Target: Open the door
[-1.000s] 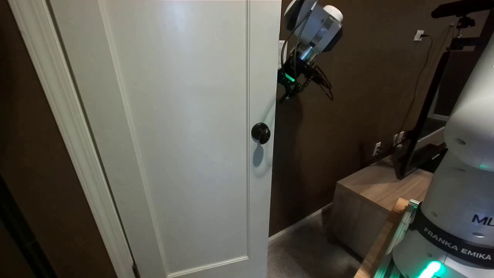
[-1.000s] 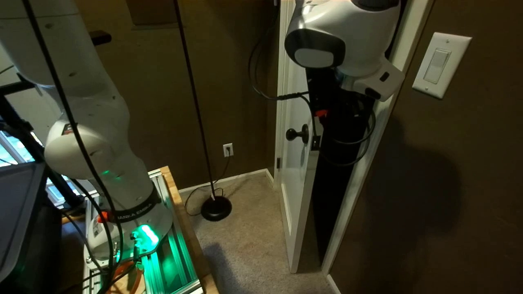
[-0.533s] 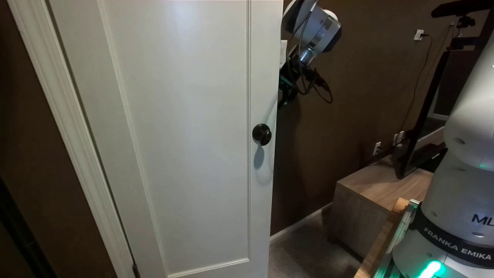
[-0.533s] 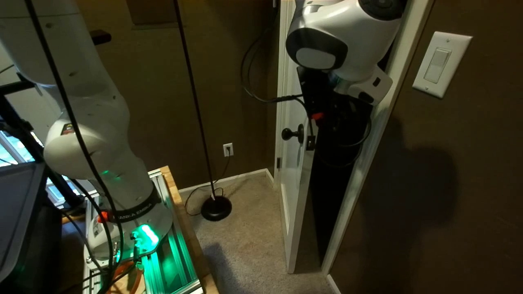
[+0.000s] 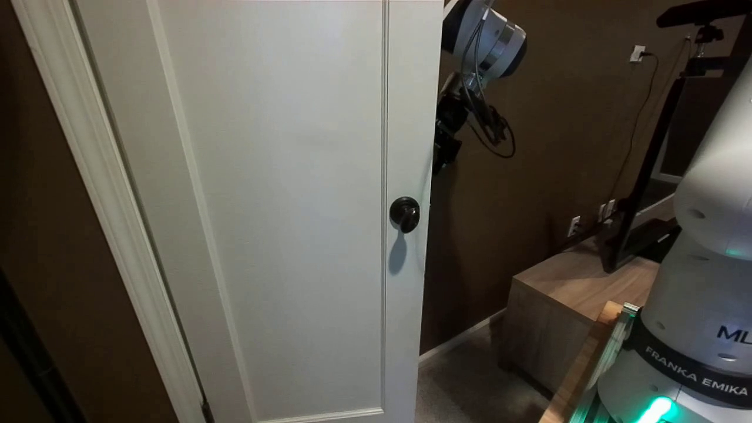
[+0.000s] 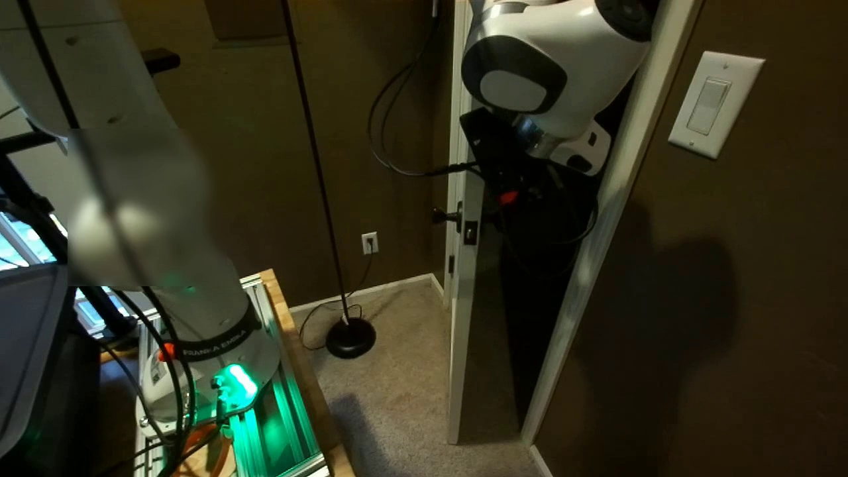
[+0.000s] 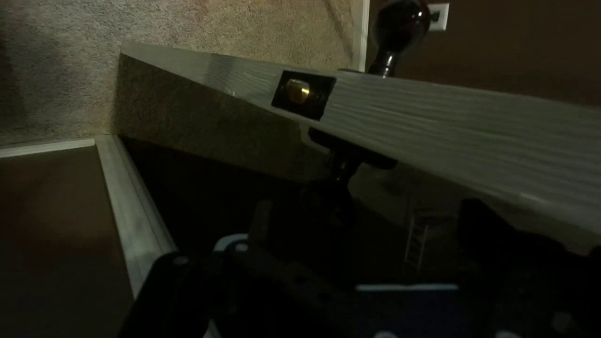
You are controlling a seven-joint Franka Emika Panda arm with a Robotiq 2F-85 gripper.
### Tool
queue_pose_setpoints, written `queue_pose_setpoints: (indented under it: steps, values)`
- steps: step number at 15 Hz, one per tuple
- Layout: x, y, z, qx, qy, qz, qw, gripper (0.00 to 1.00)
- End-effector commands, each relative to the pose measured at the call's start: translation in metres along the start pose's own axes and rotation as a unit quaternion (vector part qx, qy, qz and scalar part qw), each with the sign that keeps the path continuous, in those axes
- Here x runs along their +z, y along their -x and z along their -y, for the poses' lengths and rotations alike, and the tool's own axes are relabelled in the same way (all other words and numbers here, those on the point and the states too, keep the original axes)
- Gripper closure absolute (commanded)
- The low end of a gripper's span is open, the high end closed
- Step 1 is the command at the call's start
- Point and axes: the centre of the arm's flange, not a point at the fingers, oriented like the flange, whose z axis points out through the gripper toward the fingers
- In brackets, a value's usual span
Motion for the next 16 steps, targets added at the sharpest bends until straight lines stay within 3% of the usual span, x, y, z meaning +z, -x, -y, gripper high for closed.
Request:
queue_pose_setpoints:
  steps: [1,6,14,16]
  values:
    - [0.022,0.017,0.021,-0.083,-0.025,0.042,0.9953,0.0]
    - [0.055,0.028,0.06,-0.177,-0.069,0.111,0.9755,0.0]
    - [0.099,0.048,0.132,-0.288,-0.13,0.219,0.923,0.0]
    - [0.107,0.055,0.149,-0.309,-0.149,0.246,0.9065,0.0]
